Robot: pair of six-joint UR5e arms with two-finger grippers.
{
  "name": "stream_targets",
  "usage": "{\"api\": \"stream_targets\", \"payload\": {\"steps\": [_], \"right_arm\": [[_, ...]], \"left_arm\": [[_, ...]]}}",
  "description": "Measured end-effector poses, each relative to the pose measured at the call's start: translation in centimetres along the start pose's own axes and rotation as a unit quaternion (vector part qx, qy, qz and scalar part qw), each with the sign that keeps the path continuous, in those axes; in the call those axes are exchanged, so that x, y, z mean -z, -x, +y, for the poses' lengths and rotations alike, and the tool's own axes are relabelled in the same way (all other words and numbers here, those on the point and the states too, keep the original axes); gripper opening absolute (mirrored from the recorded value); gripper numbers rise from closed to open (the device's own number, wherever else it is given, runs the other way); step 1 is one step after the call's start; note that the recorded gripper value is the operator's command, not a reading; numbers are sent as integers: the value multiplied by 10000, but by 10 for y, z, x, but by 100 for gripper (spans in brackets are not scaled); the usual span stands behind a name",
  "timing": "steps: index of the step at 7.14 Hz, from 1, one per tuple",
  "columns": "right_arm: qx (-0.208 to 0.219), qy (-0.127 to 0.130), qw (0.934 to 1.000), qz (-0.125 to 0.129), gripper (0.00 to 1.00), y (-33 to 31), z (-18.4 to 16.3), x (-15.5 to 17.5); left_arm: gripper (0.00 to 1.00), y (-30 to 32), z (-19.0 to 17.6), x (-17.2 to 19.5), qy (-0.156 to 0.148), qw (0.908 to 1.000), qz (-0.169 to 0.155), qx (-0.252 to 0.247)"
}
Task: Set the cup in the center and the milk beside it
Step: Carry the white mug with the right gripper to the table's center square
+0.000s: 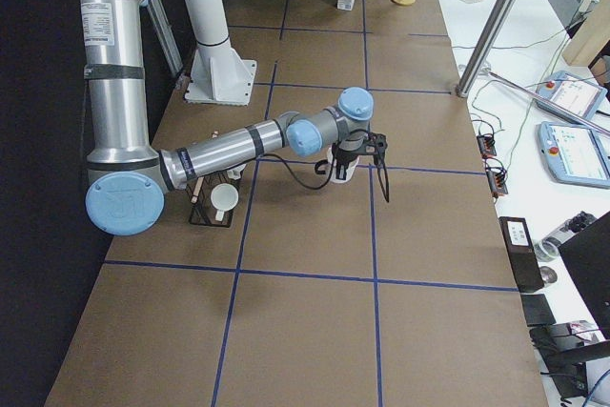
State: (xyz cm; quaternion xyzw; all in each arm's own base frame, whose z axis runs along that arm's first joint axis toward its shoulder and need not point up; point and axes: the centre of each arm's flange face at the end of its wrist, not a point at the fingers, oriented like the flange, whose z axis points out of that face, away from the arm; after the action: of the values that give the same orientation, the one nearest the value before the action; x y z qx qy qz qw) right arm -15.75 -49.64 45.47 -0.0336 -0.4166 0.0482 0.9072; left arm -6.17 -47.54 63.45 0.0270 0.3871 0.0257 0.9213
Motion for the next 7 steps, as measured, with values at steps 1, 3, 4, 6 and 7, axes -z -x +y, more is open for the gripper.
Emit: {"api": "stream_targets", "payload": {"steps": [1, 3, 4, 6, 7], "right_arm": [[-176, -14, 9998, -84, 0, 51, -5, 15], [-839, 16, 9962, -214, 0, 187, 3, 0], [-1247, 24, 9919, -229, 0, 251, 7, -15], [-1981, -58, 9801, -101, 0, 356, 2, -54], [-2273, -154, 9737, -69, 0, 385, 3, -78]], "left_arm": [[100, -1, 0, 1, -14, 10000, 2, -10], [100, -3, 0, 3, -27, 10000, 7, -13], [100, -3, 0, 3, -27, 10000, 6, -10], [100, -3, 0, 3, -28, 10000, 10, -1], [100, -3, 0, 3, -26, 10000, 11, 5]]}}
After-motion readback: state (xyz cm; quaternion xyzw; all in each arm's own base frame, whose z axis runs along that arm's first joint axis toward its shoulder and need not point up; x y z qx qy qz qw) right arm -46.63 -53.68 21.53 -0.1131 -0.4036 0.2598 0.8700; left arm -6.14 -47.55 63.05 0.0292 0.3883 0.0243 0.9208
